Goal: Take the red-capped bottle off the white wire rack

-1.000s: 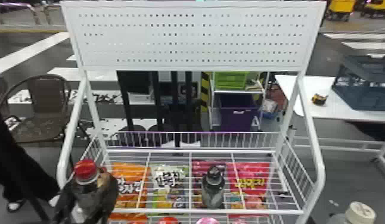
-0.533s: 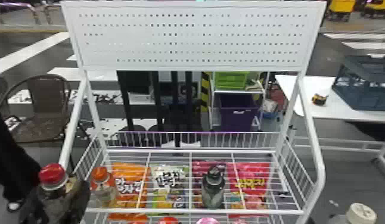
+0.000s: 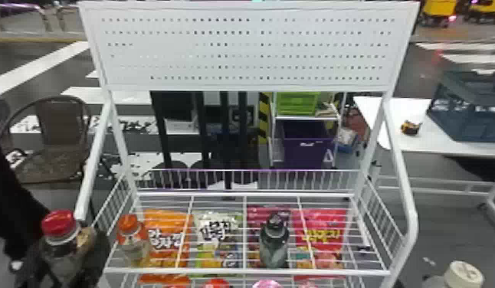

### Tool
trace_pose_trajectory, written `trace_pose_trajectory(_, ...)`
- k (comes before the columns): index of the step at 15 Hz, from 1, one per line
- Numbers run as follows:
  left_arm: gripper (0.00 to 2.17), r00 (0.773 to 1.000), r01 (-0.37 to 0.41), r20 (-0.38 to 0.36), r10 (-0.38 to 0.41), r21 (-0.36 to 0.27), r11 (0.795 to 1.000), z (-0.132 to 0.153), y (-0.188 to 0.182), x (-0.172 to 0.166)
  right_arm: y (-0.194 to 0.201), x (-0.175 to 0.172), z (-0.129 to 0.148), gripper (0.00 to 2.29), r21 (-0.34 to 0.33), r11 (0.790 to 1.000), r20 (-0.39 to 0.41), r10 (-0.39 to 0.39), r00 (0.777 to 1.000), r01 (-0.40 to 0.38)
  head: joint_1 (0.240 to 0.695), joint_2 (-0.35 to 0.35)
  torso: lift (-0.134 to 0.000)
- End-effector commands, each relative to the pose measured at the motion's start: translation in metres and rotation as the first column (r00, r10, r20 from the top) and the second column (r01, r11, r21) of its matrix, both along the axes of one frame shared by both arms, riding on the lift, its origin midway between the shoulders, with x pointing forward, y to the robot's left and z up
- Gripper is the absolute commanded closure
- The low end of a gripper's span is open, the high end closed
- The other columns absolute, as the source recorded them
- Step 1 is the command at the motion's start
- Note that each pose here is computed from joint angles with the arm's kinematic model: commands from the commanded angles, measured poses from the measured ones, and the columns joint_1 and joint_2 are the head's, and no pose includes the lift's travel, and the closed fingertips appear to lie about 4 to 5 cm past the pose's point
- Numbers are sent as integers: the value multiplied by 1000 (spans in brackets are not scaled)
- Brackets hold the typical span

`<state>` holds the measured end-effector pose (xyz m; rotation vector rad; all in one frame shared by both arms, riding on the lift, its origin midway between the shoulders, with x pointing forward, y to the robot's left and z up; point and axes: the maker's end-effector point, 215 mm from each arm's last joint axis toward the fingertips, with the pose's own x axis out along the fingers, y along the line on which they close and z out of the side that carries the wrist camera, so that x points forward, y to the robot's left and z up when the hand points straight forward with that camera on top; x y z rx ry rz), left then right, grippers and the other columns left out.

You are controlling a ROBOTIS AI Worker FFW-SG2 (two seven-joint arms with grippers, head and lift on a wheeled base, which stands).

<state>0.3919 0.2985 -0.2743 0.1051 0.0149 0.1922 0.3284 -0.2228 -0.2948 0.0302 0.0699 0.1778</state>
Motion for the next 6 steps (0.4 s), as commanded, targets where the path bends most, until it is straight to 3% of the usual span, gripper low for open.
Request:
trace_pose_trajectory(1, 2054, 1000, -3, -3, 3, 1, 1000, -1, 1, -1, -1, 1, 0, 1426, 0, 1000, 3, -2, 1000, 2, 499, 0, 0)
trace_pose_trajectory(6, 2054, 1000, -3, 2, 3, -1, 1000, 1, 1, -1, -1, 2, 2, 1430, 0, 1000, 9, -1, 1000, 1, 499, 0, 0)
